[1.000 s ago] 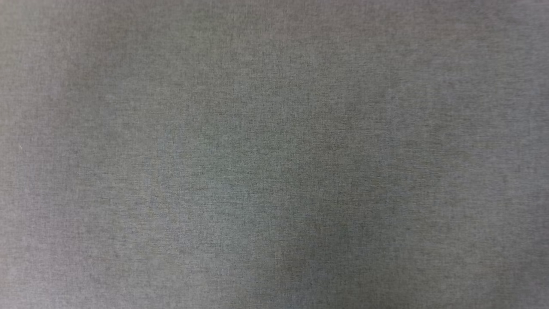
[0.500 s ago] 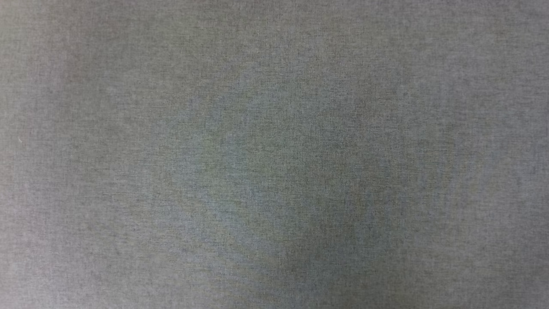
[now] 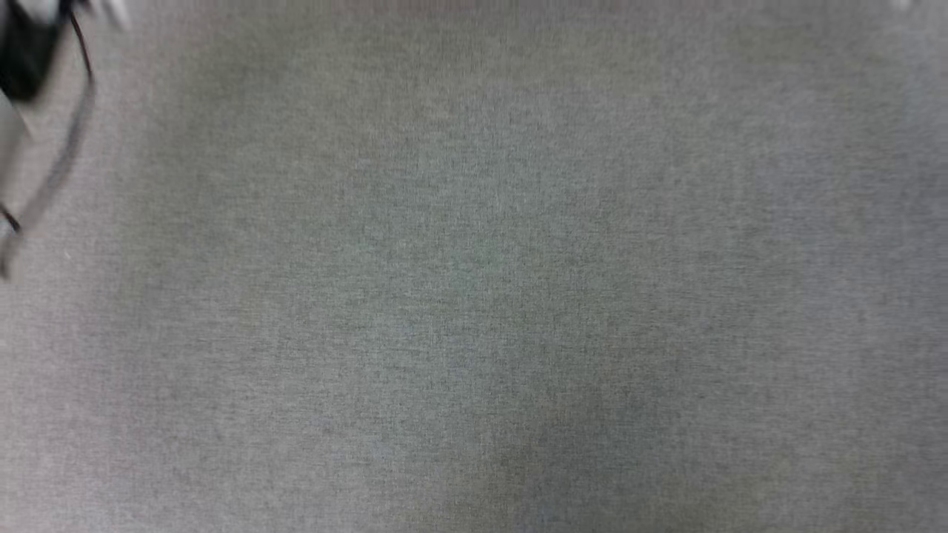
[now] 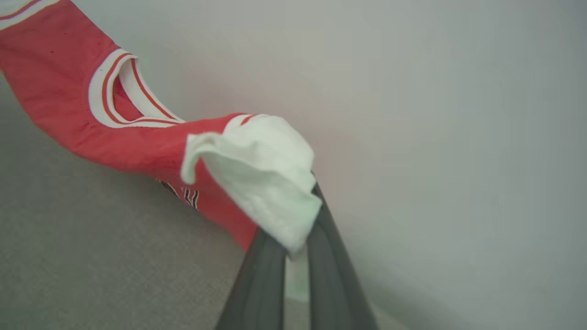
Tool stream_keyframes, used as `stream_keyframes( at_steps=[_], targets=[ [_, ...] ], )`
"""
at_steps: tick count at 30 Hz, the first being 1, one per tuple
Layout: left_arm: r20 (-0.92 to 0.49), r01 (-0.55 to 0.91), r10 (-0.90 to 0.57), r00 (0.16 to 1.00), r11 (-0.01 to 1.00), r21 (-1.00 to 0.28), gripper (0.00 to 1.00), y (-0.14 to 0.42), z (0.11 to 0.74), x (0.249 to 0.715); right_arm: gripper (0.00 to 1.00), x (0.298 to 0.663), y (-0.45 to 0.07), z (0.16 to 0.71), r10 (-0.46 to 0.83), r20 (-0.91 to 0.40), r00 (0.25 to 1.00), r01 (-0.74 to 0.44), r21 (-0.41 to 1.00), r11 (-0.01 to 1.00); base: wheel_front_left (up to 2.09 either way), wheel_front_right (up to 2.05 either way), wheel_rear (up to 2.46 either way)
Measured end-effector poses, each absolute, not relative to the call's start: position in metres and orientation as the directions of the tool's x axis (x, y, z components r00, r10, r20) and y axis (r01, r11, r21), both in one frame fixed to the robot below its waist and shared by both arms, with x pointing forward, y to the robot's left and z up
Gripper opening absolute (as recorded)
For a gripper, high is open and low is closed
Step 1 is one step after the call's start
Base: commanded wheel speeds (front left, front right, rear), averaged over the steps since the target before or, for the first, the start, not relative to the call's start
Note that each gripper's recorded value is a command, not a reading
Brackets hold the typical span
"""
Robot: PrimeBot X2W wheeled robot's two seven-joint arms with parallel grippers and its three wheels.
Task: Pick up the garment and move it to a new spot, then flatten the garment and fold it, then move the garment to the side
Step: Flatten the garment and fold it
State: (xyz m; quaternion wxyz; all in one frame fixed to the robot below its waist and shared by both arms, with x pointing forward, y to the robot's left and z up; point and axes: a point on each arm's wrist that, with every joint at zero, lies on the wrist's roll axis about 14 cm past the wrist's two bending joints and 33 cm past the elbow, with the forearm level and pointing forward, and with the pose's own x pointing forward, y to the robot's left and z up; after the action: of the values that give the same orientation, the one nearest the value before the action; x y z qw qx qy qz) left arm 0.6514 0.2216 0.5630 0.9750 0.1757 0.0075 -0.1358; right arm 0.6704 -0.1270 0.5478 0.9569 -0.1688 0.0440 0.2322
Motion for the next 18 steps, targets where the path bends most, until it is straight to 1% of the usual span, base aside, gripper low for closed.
stream_keyframes(
  at_steps=[4,9,13,18],
  targets=[
    [-0.151,0.292,-0.259,0.954,0.917,0.272,0.0,0.224,0.515,0.614,0.0,0.634,-0.129,0.509,0.453,-0.241,0.858,-0.506,-0.244,0.828,0.0,0.0,0.0],
    [-0.257,0.287,-0.235,0.937,0.939,0.188,0.0,0.229,0.465,0.554,0.0,0.581,-0.138,0.467,0.469,-0.342,0.814,-0.544,-0.17,0.821,0.0,0.0,0.0],
    [-0.32,0.277,-0.22,0.922,0.95,0.143,0.0,0.234,0.442,0.507,0.0,0.536,-0.147,0.441,0.474,-0.418,0.775,-0.566,-0.123,0.815,0.0,0.0,0.0],
    [-0.397,0.276,-0.216,0.892,0.956,0.101,0.0,0.231,0.421,0.449,0.0,0.487,-0.159,0.423,0.471,-0.483,0.739,-0.57,-0.073,0.819,0.0,0.0,0.0]
  ],
)
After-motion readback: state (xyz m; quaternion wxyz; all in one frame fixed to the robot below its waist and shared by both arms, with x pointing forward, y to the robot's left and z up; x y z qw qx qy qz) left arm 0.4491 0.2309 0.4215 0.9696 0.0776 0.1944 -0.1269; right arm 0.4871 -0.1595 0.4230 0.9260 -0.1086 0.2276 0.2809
